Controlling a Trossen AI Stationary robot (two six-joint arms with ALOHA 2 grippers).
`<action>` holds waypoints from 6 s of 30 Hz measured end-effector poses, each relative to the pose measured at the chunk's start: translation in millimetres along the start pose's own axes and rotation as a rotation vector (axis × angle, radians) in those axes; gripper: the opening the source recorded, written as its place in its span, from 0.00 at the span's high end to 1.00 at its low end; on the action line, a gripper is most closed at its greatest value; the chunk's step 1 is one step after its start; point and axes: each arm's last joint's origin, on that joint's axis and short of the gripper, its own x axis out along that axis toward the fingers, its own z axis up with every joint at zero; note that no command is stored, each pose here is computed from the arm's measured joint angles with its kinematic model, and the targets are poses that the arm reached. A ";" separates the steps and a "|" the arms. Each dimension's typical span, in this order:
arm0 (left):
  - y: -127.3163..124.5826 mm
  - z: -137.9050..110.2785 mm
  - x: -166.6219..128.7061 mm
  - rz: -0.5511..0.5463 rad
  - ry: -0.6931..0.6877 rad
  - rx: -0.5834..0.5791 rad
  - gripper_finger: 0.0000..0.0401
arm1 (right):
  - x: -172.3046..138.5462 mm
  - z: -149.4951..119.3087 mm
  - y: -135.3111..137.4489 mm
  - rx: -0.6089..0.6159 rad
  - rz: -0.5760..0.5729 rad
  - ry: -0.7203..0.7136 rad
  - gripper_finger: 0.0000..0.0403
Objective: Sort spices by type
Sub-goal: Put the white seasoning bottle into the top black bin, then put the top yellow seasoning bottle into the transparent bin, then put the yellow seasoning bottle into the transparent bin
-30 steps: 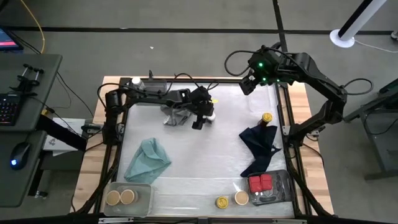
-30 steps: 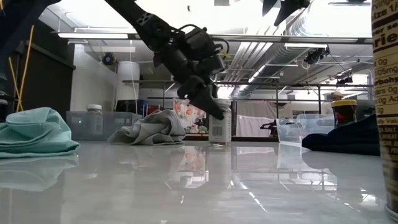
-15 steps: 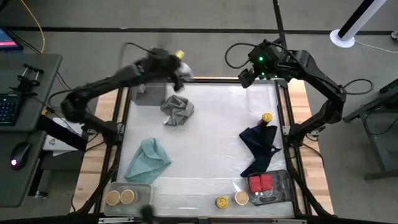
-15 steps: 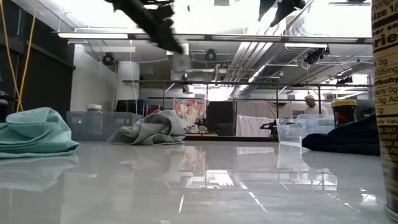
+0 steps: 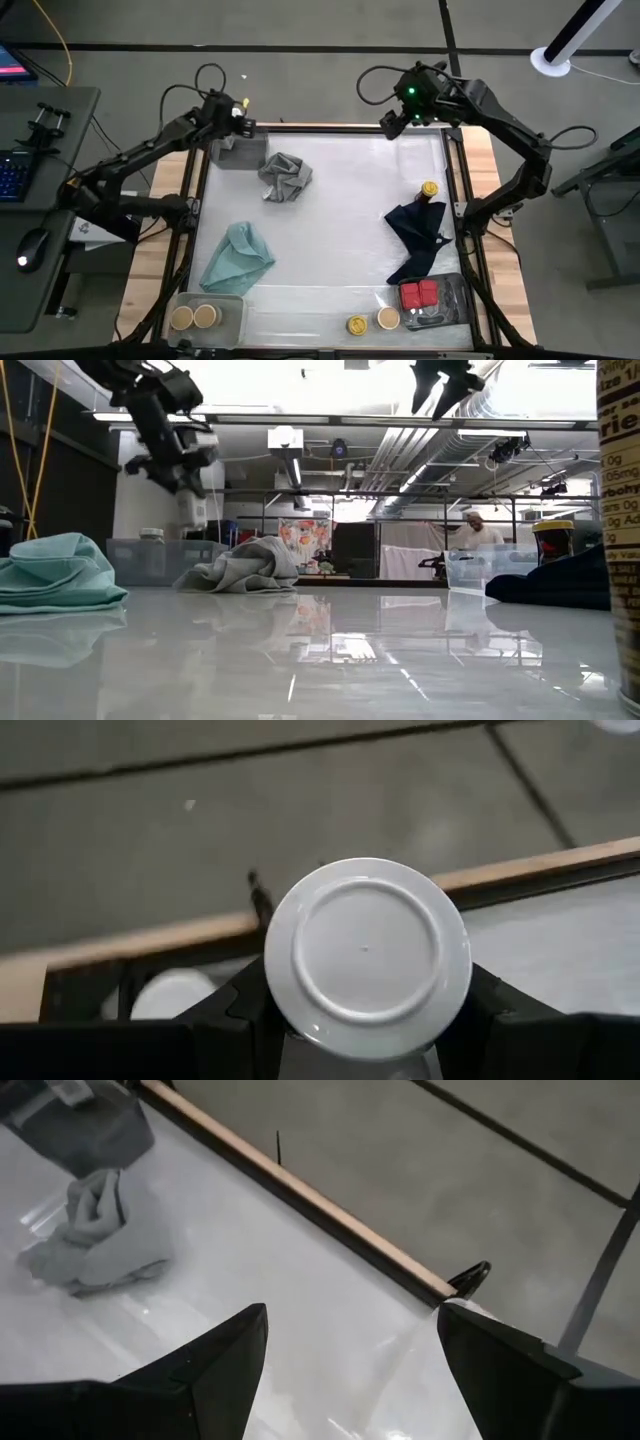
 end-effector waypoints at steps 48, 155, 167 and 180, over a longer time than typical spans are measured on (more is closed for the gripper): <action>-2.2 57.3 -10.0 -0.017 -0.201 -0.199 0.39 | 31.3 -26.5 -9.2 0.080 -0.001 0.269 0.28; -25.5 61.1 -66.2 -0.757 -0.170 -0.147 0.39 | 163.6 -2.2 -125.0 0.169 -0.220 0.573 0.21; -25.1 58.6 -65.0 -0.744 -0.157 -0.109 0.39 | 55.0 -12.3 13.7 -0.017 0.498 0.451 0.20; -27.6 57.6 -66.1 -0.750 -0.168 -0.064 0.39 | -21.6 -139.6 220.6 -0.587 0.770 0.354 0.20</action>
